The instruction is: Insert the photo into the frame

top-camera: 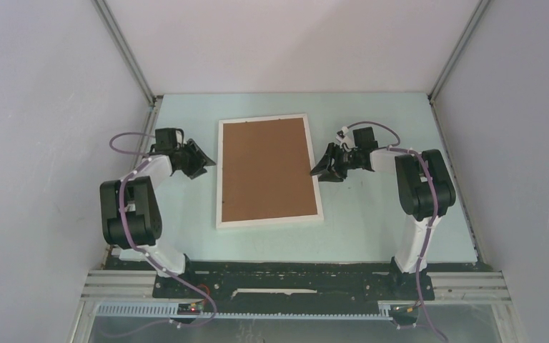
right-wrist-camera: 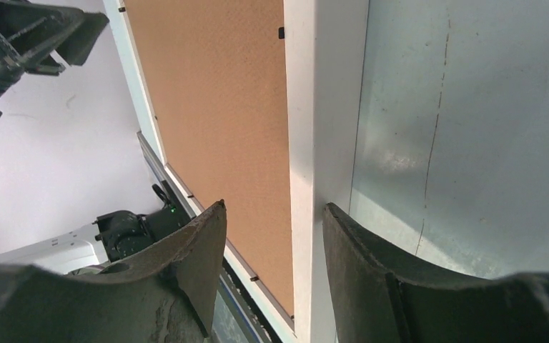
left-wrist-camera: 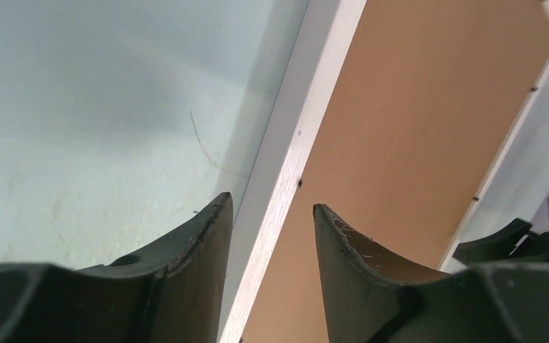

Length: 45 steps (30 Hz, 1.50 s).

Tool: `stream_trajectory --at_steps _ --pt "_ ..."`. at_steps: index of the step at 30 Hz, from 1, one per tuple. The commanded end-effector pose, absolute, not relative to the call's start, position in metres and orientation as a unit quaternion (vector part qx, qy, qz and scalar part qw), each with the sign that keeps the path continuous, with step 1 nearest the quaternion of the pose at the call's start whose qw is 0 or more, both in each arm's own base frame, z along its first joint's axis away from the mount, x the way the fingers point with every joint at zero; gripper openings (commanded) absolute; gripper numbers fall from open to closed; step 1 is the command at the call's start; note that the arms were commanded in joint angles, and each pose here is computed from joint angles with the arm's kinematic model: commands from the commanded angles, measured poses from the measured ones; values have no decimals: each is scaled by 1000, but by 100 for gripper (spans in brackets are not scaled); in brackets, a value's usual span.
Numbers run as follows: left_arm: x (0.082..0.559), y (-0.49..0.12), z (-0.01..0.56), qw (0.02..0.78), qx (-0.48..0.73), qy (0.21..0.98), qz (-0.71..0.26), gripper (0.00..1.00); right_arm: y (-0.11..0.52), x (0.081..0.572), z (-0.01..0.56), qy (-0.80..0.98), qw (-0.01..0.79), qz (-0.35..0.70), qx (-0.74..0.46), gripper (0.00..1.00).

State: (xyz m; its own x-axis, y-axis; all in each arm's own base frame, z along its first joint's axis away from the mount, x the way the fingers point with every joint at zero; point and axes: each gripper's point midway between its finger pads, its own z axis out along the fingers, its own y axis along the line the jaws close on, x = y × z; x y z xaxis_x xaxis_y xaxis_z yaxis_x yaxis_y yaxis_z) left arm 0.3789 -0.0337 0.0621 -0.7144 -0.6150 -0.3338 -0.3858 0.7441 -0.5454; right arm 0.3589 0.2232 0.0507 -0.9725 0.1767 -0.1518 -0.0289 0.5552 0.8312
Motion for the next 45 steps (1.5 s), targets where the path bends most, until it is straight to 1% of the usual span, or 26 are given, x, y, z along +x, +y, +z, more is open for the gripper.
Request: stream_trajectory --at_steps 1,5,9,12,15,20,26,45 --pt "410 -41 74 262 -270 884 -277 51 231 361 56 864 109 491 33 60" --pt "414 -50 65 249 -261 890 -280 50 232 363 58 861 111 495 33 59" --pt "413 -50 56 234 -252 902 -260 49 232 362 58 863 108 493 34 59" --pt "411 -49 51 238 -254 902 -257 44 232 363 60 863 110 493 31 59" --pt "412 -49 50 239 -256 901 -256 42 232 362 60 863 110 493 29 59" --pt "413 -46 53 250 -260 895 -261 46 231 361 59 864 106 491 28 59" --pt "408 -47 45 237 -262 900 -256 39 232 361 61 864 108 492 27 59" --pt "387 -61 29 210 -244 917 -237 37 233 359 61 865 106 490 25 59"
